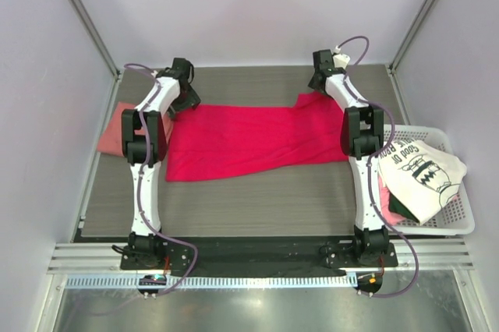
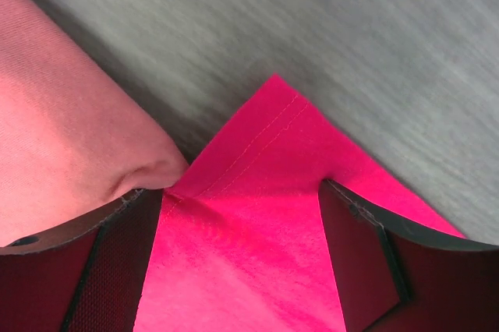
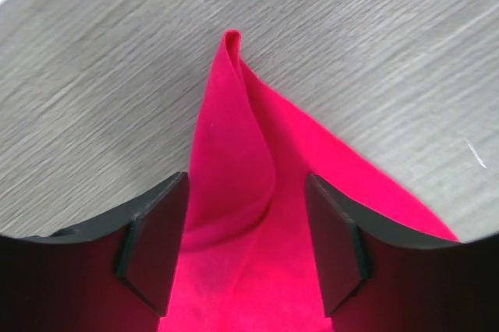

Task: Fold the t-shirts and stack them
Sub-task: Fold the tshirt

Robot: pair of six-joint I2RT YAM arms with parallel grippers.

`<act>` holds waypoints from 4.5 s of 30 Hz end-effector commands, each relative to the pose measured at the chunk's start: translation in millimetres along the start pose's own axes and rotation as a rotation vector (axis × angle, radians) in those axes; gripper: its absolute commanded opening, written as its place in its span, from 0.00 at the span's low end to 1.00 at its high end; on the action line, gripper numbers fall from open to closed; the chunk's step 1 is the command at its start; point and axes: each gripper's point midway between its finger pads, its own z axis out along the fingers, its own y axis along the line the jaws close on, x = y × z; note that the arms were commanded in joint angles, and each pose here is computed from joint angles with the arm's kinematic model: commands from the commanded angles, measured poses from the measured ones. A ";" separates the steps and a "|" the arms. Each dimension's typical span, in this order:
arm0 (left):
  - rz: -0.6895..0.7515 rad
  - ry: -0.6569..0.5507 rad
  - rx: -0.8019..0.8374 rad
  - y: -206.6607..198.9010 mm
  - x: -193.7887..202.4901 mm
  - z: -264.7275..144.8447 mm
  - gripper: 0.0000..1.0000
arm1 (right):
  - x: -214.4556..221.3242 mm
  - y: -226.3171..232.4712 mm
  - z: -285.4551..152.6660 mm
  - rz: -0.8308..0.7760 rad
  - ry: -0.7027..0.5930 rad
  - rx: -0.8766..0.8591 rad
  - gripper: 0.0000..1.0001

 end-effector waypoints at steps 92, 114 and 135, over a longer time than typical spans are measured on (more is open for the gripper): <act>-0.030 -0.042 0.057 -9.4 -13.7 0.8 0.66 | -74.8 -54.3 -135.7 0.148 -0.074 -0.150 0.01; 0.023 -0.002 0.126 -34.8 -16.3 13.7 0.00 | -71.2 -61.2 -141.2 0.172 -0.045 -0.172 0.01; -0.108 -0.196 0.327 26.8 -6.0 -148.7 0.00 | -67.4 -117.1 -271.3 0.164 -0.104 -0.266 0.01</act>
